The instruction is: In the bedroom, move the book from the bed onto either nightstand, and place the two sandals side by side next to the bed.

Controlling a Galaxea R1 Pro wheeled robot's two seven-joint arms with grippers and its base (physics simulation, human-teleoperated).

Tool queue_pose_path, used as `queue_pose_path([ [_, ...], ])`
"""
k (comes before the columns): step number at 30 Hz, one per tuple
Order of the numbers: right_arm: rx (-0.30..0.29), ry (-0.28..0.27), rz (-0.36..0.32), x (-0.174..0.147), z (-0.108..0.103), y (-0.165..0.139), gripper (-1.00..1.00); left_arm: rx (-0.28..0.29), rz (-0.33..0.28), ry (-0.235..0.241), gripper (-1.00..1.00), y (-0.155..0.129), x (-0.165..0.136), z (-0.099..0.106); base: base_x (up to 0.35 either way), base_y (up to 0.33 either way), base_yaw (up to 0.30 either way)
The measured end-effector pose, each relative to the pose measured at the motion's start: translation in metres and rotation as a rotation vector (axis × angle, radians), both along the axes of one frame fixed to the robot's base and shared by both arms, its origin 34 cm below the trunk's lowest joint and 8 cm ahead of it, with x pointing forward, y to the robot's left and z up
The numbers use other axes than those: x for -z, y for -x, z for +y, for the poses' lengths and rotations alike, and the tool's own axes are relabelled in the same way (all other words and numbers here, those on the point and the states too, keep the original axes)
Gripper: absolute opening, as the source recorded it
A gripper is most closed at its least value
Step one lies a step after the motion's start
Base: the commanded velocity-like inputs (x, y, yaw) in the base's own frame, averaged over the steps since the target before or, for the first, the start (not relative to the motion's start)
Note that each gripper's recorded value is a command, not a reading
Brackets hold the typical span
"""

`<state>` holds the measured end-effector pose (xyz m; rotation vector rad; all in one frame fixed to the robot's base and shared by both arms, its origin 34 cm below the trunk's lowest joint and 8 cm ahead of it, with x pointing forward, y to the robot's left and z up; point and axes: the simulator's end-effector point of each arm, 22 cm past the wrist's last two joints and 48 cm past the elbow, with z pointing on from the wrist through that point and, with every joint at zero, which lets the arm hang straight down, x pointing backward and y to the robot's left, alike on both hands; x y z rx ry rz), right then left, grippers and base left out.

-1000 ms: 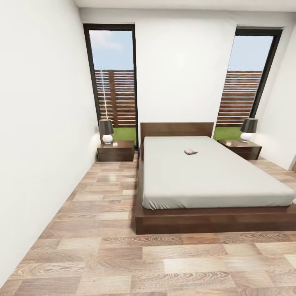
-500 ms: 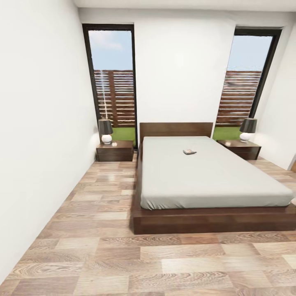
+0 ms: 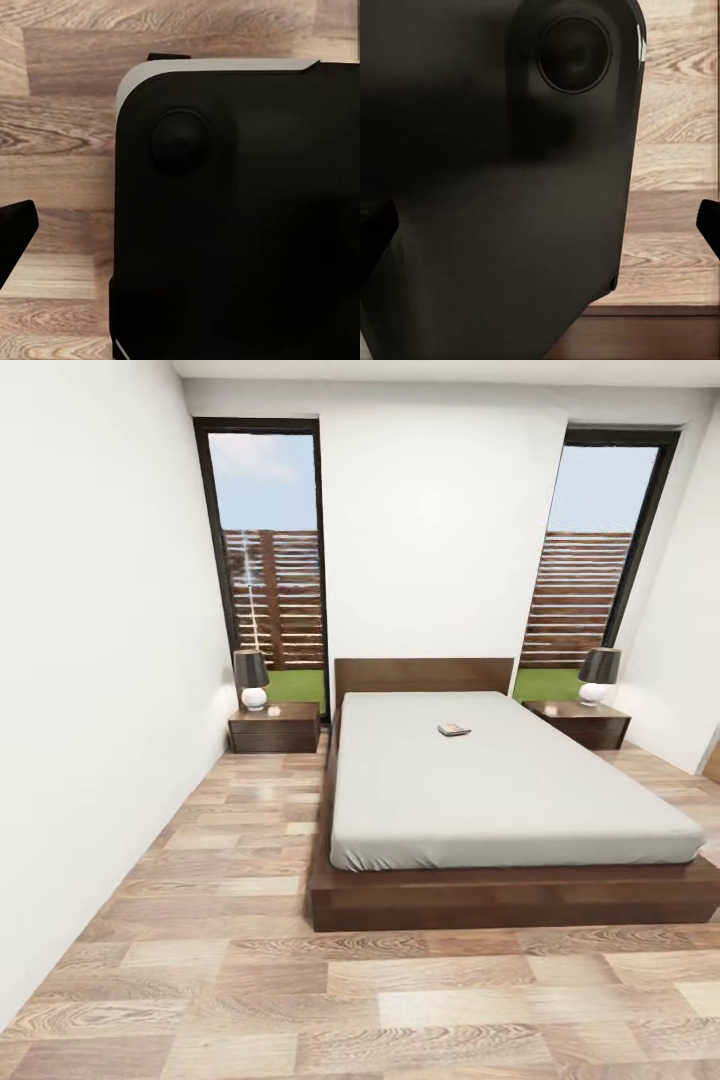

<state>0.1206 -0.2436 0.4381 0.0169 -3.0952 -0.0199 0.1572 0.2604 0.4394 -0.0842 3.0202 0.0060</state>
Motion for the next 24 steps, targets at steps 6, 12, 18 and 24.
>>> queue_pose_path([
  [6,0.0,0.0,0.0,0.0,-0.0001,0.0,1.0,-0.001,0.0,0.0,1.0,-0.0001,0.0,0.0002,0.008,-0.038,0.0],
  [12,-0.001,-0.001,0.001,0.0,0.0002,0.0002,1.0,-0.001,0.0,0.0,1.0,-0.0001,0.0,0.0003,0.003,-0.015,0.0],
  [18,-0.004,-0.002,0.002,0.0,0.0004,0.0007,1.0,-0.001,0.0,-0.001,1.0,-0.0001,0.0,0.0002,0.001,-0.006,0.0],
  [24,-0.019,-0.003,0.004,-0.0001,0.0003,0.0019,1.0,0.0,-0.001,-0.001,1.0,-0.0001,0.0,0.0002,0.0,-0.002,0.0],
])
